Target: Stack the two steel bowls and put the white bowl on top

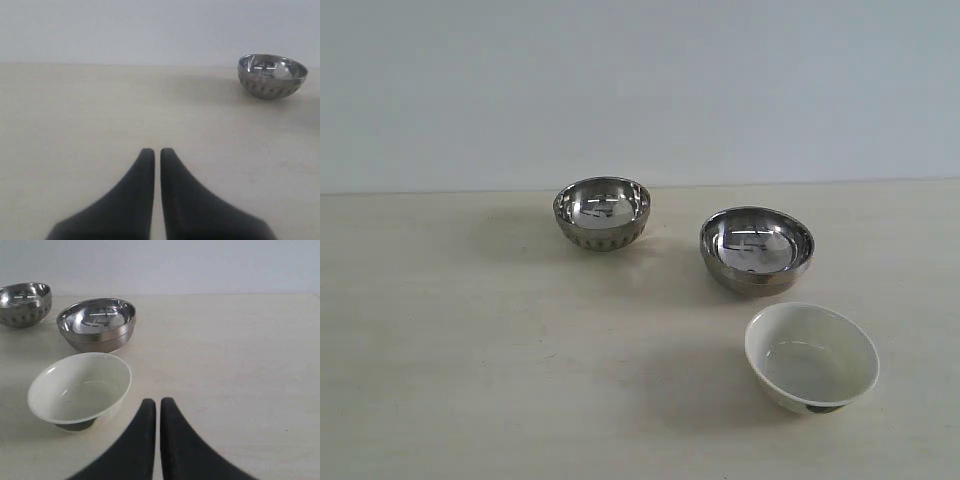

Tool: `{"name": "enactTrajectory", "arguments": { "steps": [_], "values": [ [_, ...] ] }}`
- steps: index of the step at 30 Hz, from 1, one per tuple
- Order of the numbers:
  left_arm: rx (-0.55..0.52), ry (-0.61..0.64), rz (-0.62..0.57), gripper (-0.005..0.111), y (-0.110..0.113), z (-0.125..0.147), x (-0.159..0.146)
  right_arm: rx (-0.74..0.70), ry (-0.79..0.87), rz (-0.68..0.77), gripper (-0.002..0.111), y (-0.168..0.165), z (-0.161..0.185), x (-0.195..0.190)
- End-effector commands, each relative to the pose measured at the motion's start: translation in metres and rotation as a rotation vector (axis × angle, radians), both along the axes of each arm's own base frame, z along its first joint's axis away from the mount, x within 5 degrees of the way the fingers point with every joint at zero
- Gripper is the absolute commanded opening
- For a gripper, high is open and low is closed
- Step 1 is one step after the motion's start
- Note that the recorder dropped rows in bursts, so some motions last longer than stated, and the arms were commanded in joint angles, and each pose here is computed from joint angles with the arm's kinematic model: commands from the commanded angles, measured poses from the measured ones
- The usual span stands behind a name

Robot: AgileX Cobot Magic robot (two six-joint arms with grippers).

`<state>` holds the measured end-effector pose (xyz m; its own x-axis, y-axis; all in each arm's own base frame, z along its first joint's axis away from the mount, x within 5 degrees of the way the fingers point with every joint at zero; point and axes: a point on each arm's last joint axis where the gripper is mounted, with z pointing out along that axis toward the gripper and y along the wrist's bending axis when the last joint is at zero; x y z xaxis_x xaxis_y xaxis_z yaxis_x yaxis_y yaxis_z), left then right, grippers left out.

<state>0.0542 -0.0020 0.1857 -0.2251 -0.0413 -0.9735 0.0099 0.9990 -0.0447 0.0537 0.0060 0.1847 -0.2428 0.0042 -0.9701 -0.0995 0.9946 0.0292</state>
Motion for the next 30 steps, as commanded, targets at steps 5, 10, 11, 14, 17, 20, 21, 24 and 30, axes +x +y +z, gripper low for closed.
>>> {"name": "enactTrajectory", "arguments": {
  "steps": [5, 10, 11, 14, 17, 20, 21, 24, 30],
  "values": [
    [-0.005, -0.007, -0.003, 0.004, 0.000, 0.000, 0.000, -0.056, -0.126, 0.003, 0.000, -0.001, 0.009, 0.002],
    [-0.005, -0.007, -0.003, 0.004, 0.000, 0.000, 0.000, 0.020, -0.373, -0.004, 0.000, 0.000, 0.032, 0.002],
    [-0.005, -0.007, -0.003, 0.004, 0.000, 0.000, 0.000, 0.044, -0.425, -0.005, 0.000, 0.000, 0.037, 0.001],
    [-0.005, -0.007, -0.003, 0.004, 0.000, 0.000, 0.000, 0.143, -0.578, -0.001, 0.000, -0.001, 0.051, -0.003],
    [-0.005, -0.007, -0.003, 0.004, 0.000, 0.000, 0.000, 0.306, -0.688, 0.022, 0.000, -0.001, 0.062, -0.007],
    [-0.005, -0.007, -0.003, 0.004, 0.000, 0.000, 0.000, 0.384, -0.717, 0.042, 0.000, -0.001, 0.065, -0.009],
    [-0.005, -0.007, -0.003, 0.004, 0.000, 0.000, 0.000, 0.392, -0.720, 0.045, 0.000, -0.001, 0.068, -0.010],
    [-0.005, -0.007, -0.003, 0.004, 0.000, 0.000, 0.000, 0.398, -0.752, 0.050, 0.000, -0.002, 0.089, -0.016],
    [-0.005, -0.007, -0.003, 0.004, 0.000, 0.000, 0.000, 0.349, -0.675, 0.031, 0.005, -0.001, 0.132, -0.006]
  ]
}}
